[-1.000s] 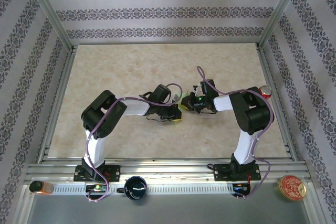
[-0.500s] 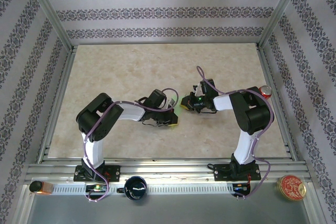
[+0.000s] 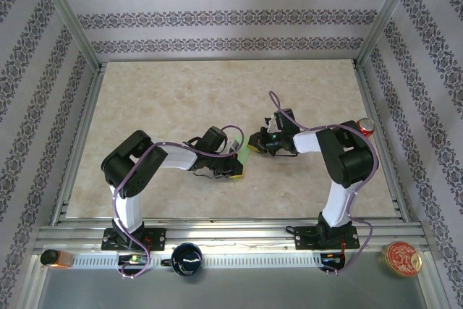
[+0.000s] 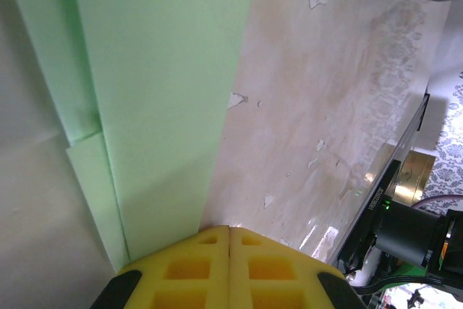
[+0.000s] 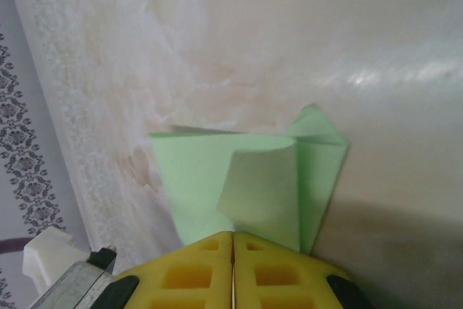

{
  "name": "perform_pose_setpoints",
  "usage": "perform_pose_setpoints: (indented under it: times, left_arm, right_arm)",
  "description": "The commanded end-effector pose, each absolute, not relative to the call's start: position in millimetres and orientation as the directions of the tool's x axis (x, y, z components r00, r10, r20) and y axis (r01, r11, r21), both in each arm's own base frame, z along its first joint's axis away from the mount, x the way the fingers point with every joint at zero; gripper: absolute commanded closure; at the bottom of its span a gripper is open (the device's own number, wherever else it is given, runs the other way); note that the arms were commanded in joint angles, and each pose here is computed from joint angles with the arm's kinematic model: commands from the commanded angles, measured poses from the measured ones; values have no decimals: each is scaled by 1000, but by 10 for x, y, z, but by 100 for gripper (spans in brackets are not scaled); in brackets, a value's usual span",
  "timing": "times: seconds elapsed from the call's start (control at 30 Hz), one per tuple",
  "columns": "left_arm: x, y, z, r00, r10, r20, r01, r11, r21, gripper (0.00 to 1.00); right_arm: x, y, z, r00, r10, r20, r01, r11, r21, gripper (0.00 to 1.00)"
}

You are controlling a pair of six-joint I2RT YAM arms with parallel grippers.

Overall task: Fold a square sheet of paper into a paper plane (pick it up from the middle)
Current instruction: Fold the wing for the fifth time at the center of the table.

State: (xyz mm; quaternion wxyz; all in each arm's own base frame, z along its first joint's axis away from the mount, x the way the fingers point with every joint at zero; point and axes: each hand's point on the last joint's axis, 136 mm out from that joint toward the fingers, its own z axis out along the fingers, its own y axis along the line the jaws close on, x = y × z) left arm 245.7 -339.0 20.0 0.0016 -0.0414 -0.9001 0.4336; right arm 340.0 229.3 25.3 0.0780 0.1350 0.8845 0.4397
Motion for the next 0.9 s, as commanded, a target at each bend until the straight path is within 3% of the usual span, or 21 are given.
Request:
perform_pose_setpoints:
  times: [0.0,0.4,0.63,0.87]
  left_arm:
    - [2209,-3250,-67,-994,91,56,23,693,-720,100]
    - [2227,-3243,-52,-995,85,45,27,697,-717,100]
    - [2229,-3249,-41,-995,93,42,35,697,-716,100]
    - [2196,-3276,36,-993,105,45,37,672,-740,100]
  right_arm:
    - [3408,2302,589,-955,266,-133,49,581,813,90]
    - [2996,2598,420,-990,92,-103,-26,610,792,92]
    - [3140,2603,328,-987,121,-101,2,646,764,93]
    - [3084,2328,-145,-983,181,-21,120,728,675,97]
